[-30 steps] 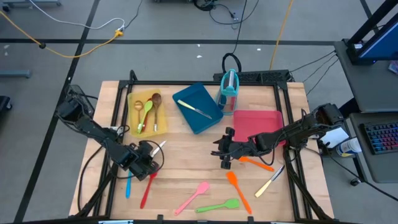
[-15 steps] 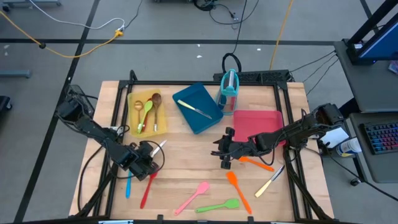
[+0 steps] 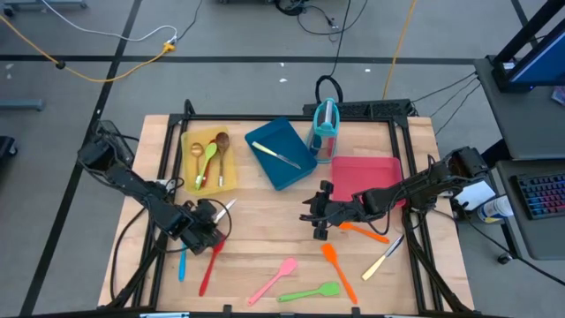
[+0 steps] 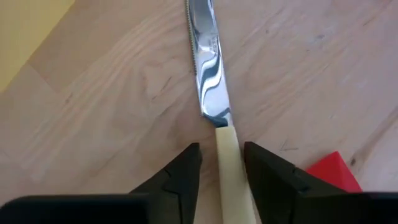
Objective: Pick & Place Kitchen Items
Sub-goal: Put the left yellow knife into the blue bin
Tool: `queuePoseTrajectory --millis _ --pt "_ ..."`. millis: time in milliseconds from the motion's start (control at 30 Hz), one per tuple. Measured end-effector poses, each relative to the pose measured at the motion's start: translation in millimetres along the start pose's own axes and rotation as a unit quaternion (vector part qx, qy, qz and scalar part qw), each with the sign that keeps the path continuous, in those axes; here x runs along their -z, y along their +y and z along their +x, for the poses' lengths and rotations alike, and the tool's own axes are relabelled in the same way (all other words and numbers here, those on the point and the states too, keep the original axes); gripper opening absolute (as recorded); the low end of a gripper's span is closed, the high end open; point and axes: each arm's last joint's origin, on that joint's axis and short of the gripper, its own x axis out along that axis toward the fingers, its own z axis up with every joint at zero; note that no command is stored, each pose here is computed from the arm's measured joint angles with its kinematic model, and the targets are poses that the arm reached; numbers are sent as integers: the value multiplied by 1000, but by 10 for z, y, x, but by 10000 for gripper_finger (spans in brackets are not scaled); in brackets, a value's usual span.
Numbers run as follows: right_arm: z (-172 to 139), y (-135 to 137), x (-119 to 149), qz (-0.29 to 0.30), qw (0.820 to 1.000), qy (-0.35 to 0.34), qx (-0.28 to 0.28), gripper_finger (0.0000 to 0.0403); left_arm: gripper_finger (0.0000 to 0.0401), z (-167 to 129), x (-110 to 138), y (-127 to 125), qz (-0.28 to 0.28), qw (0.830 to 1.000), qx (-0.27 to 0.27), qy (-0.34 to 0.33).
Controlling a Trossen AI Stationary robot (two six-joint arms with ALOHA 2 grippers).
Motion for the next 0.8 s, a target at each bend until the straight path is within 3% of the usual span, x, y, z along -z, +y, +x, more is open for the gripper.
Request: queuePoseTrajectory --millis 233,367,533,800 --pt "1 -1 1 0 1000 0 0 180 42 14 5 29 -3 1000 -10 1" --pt "0 -1 1 0 1000 0 0 180 39 -49 -28 -62 7 1000 3 -4" --pt "0 0 1 0 1000 0 1 180 39 -273 -161 -338 72 995 48 -41" --pt "0 0 -3 1 1000 -2 1 180 39 -745 -594 -717 204 966 72 -145"
